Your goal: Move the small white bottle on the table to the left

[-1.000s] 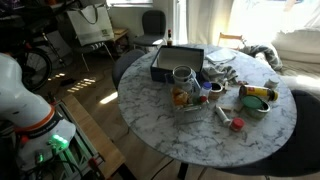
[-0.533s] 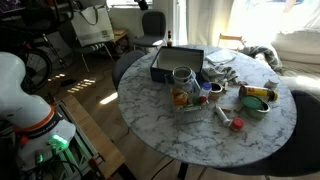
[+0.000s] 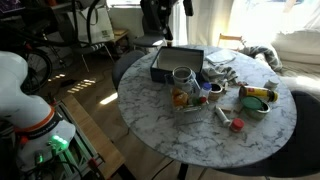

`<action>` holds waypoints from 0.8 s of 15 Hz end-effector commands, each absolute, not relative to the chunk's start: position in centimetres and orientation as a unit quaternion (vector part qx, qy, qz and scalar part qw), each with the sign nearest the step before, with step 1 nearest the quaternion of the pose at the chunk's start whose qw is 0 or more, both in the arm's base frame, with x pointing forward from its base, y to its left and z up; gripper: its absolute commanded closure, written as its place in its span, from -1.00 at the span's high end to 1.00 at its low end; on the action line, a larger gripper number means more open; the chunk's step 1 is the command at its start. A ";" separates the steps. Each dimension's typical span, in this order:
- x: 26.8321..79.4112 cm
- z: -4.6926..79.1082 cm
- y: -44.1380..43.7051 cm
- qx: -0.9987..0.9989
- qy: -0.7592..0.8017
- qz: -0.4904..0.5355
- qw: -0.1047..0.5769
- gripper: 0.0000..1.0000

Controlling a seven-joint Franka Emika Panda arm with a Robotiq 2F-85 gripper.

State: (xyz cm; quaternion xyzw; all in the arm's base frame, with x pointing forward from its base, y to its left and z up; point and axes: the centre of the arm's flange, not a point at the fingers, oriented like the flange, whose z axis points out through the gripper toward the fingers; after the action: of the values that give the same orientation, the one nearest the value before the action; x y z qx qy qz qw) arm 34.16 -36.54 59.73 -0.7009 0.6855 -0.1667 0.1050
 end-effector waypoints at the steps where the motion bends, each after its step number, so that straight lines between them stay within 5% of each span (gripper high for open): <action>1: 34.3 59.8 -36.6 -0.700 0.687 -0.167 0.105 1.00; 5: 34.2 60.0 -36.6 -0.698 0.688 -0.169 0.106 1.00; 12: 42.3 58.0 -41.4 -0.635 0.742 -0.108 0.184 1.00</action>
State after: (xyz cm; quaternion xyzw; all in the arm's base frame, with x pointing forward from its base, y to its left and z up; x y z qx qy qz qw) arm 38.10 -38.11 58.85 -0.6688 0.7157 -0.1340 0.1501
